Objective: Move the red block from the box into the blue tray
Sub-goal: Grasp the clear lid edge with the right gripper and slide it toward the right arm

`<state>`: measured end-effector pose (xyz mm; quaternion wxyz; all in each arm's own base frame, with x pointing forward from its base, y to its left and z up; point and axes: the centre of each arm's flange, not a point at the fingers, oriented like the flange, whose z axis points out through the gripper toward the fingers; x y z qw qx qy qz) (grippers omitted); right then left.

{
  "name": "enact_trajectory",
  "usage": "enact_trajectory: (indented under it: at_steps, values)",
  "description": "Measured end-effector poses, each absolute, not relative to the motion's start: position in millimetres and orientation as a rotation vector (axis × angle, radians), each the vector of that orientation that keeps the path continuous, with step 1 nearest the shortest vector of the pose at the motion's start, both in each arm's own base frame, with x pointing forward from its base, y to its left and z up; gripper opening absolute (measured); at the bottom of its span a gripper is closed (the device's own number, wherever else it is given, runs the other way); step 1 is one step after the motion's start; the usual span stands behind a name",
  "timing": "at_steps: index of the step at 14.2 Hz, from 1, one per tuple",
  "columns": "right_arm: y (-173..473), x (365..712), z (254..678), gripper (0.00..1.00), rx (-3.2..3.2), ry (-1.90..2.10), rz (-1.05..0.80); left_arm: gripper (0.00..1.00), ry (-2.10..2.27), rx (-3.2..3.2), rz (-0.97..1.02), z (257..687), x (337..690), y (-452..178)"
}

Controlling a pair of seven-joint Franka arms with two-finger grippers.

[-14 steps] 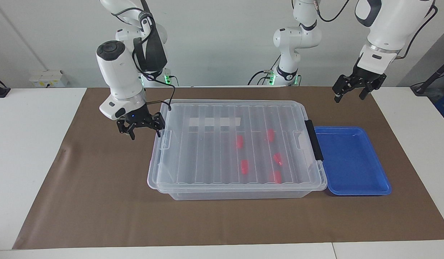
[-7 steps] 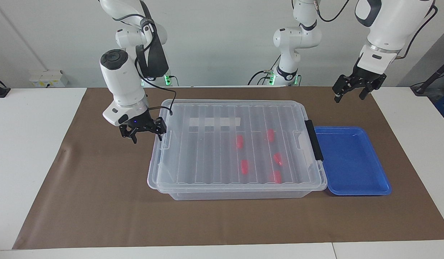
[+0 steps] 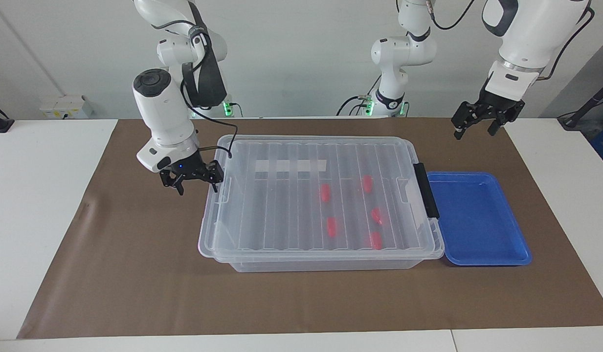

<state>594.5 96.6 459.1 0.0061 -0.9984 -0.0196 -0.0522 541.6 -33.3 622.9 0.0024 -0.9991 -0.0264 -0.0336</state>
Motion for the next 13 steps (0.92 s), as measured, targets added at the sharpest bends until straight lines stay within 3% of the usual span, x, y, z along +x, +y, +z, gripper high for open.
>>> enact_trajectory:
  at_steps: [13]
  values:
    - [47,600,460,1.00,-3.141,0.058,-0.168,1.00,-0.083,-3.134,-0.105,623,542,-33]
